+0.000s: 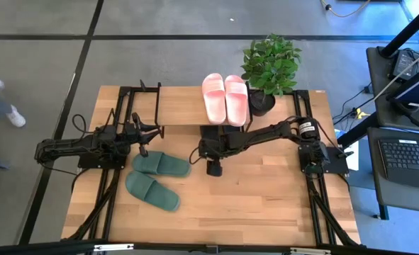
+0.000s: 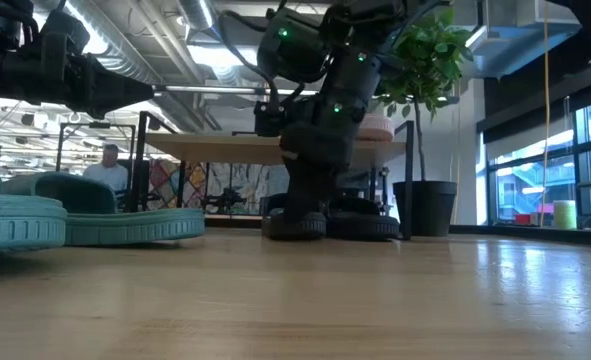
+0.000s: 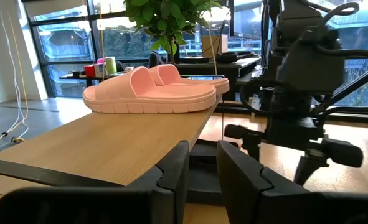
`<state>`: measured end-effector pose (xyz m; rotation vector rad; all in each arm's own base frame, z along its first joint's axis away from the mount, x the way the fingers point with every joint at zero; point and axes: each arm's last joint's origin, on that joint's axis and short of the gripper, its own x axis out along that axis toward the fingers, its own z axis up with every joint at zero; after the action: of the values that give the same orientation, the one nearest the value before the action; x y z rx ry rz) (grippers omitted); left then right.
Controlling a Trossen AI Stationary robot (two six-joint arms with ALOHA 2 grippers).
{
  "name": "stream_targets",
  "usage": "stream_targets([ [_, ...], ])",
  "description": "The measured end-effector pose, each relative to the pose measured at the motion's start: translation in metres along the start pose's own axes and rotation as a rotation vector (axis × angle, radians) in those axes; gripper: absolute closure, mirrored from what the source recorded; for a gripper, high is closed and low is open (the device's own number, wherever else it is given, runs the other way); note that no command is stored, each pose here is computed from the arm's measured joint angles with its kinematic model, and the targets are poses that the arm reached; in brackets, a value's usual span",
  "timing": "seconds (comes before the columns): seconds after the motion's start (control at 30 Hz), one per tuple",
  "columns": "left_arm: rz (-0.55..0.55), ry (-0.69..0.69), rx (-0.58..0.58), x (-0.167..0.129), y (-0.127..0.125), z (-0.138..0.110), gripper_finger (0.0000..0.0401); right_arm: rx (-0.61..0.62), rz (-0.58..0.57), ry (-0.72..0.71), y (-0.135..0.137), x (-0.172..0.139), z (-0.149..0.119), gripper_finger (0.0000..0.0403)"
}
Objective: Pick and place slides into the shelf
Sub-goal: Put the black slide under the shelf, then put the top green slide under the shelf
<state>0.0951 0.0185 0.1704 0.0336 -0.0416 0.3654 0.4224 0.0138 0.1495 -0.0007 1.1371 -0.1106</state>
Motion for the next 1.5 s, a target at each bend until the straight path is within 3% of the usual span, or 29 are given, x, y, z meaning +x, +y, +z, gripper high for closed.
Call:
stream_targets([
  [0.4, 0.0, 0.0, 0.0, 0.0, 0.0, 0.0, 0.0325, 0.0, -0.001, 0.038, 0.005, -0.006, -0.004, 0.0146],
  [0.6, -0.001, 0.0, -0.001, 0.0, 0.0, 0.0, 0.0325, -0.024, 0.034, -0.008, 0.033, -0.05, -0.004, 0.0146],
  [0.73, 0.0, 0.0, -0.007, 0.0, 0.0, 0.0, 0.0325, -0.023, -0.096, -0.01, 0.046, -0.086, -0.013, 0.0146],
  [0.83, 0.0, 0.0, -0.025, 0.0, 0.0, 0.0, 0.0325, -0.038, -0.232, 0.011, 0.051, -0.109, -0.025, 0.0146],
  [0.9, -0.001, 0.0, -0.047, 0.0, 0.0, 0.0, 0.0325, -0.072, -0.252, 0.002, 0.054, -0.118, -0.033, 0.0146],
  [1.1, 0.0, -0.001, -0.088, 0.0, 0.0, 0.0, 0.0325, -0.15, -0.201, -0.135, 0.043, -0.125, -0.06, 0.0146],
  [1.27, 0.0, -0.006, -0.089, 0.0, 0.0, 0.001, 0.0325, -0.108, -0.156, -0.236, 0.019, -0.131, -0.097, 0.0146],
  [1.5, 0.006, -0.009, -0.09, 0.0, 0.0, 0.001, 0.0325, -0.147, -0.088, -0.336, -0.004, -0.147, -0.149, 0.0146],
])
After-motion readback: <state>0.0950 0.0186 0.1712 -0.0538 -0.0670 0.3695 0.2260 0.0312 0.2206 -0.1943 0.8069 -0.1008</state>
